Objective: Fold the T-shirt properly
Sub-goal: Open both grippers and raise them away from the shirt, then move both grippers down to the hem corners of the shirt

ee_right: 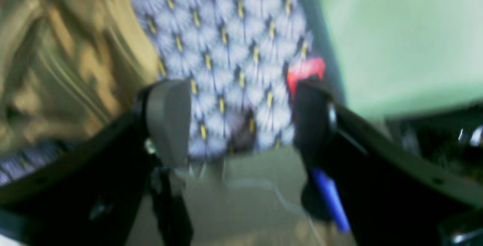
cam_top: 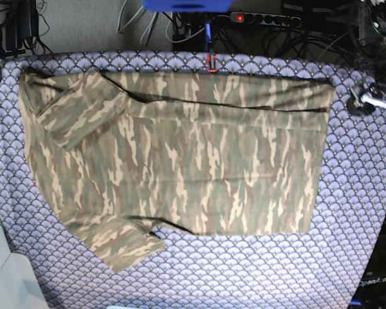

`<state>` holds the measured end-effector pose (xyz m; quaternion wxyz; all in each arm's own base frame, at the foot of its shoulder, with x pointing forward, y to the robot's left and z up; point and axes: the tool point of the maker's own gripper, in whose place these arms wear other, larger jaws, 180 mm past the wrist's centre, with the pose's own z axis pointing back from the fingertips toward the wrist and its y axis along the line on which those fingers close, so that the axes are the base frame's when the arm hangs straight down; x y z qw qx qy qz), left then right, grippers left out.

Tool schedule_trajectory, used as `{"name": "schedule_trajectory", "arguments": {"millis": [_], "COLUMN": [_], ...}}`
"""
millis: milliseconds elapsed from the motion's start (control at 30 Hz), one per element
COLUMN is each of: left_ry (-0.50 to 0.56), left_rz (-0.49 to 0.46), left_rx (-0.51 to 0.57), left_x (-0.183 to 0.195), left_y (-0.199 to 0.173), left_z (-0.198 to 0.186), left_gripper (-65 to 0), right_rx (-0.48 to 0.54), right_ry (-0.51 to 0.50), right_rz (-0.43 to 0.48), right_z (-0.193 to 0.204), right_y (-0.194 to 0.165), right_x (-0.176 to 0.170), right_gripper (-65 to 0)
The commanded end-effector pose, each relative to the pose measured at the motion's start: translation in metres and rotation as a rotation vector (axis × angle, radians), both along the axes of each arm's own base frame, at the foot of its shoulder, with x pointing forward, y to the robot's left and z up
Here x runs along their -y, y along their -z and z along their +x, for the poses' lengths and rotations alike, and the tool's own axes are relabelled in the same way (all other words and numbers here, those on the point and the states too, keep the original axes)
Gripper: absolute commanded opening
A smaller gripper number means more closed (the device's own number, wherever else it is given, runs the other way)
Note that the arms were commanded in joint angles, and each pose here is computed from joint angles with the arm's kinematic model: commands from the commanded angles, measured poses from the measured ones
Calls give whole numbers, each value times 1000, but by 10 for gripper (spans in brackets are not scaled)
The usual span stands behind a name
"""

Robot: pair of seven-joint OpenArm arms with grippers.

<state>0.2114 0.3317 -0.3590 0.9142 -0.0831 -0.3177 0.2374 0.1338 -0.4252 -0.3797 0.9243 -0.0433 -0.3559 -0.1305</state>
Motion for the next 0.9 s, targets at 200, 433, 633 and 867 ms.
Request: {"name": "schedule_trajectory", "arguments": {"millis": [200, 433, 633, 867], "left_ry": [16, 11, 7, -8], "left_rz": [25, 27, 42, 41], "left_rx": [54, 65, 137, 272], "left_x": [-6, -6, -10, -14], "left_y": [-18, -19, -40, -75], "left_z": [13, 15, 39, 87], "left_gripper": [-164, -164, -164, -164], "right_rx": [84, 148, 96, 128], "right_ry": [-15, -39, -51, -210], "right_rz": [-44, -154, -227, -225], "right_z": [17, 63, 112, 189], "right_y": [-25, -61, -57, -64], "right_x": [11, 33, 44, 1], "right_gripper": [-215, -216, -216, -216]}}
